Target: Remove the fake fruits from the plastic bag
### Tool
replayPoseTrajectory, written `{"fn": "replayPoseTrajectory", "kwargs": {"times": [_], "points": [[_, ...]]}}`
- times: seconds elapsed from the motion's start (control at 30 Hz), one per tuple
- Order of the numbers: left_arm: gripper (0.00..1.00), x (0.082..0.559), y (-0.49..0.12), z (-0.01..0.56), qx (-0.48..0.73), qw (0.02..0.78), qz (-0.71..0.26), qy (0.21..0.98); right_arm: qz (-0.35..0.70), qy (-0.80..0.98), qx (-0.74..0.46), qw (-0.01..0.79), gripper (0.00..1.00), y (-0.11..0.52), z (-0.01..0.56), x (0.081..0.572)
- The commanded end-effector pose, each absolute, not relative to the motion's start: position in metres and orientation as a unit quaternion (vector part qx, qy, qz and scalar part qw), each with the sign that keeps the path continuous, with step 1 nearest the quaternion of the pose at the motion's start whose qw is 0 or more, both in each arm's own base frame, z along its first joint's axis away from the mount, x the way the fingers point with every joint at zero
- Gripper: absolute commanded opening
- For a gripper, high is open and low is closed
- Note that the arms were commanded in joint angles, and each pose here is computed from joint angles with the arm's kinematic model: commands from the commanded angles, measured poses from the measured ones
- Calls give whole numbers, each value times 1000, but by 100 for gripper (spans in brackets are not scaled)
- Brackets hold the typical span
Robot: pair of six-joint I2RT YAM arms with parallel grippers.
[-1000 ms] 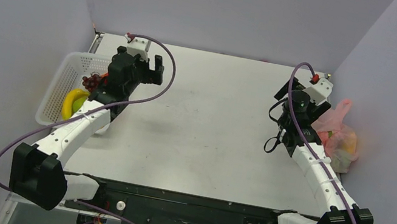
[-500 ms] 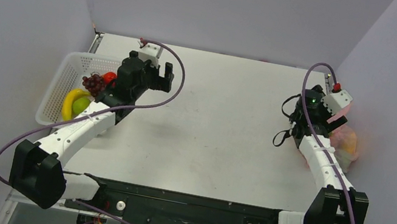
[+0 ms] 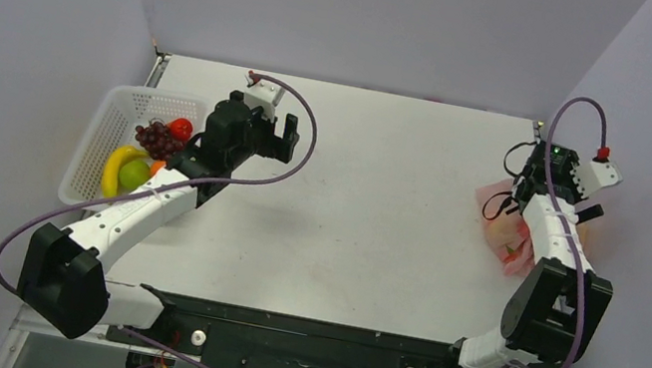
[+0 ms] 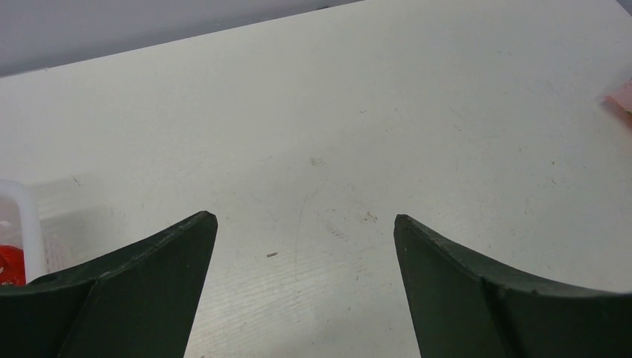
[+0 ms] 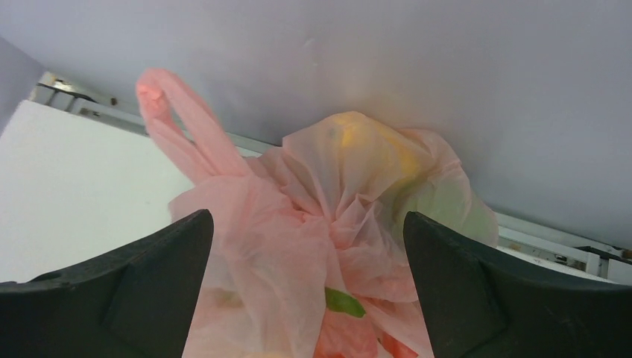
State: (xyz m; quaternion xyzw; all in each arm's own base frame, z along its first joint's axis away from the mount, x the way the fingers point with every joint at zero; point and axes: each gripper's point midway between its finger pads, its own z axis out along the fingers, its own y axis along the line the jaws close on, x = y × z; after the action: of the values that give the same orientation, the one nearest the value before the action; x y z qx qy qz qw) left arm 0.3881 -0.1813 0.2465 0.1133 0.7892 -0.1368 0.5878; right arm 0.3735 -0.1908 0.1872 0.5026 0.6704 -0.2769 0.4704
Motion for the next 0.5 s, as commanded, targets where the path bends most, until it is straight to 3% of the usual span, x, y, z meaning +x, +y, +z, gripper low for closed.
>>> {"fn": "replayPoseTrajectory", "kwargs": {"times": [0.0,0.13,0.27,0.37,0.47], "points": [[88,393,-189,279,117,613,-155,766,-277,673,518,449,93,-196,178,375],[87,395,-193,272,118,605,-161,771,-265,694,506,439,87,-192,164,381],[87,399,-198,262,121,590,-166,781,-244,716,498,425,64,-184,145,389],[87,400,-203,253,123,578,-171,788,-223,728,496,419,53,-177,134,393],[87,399,-211,241,134,567,-170,795,-206,738,491,416,34,-168,128,392]]}}
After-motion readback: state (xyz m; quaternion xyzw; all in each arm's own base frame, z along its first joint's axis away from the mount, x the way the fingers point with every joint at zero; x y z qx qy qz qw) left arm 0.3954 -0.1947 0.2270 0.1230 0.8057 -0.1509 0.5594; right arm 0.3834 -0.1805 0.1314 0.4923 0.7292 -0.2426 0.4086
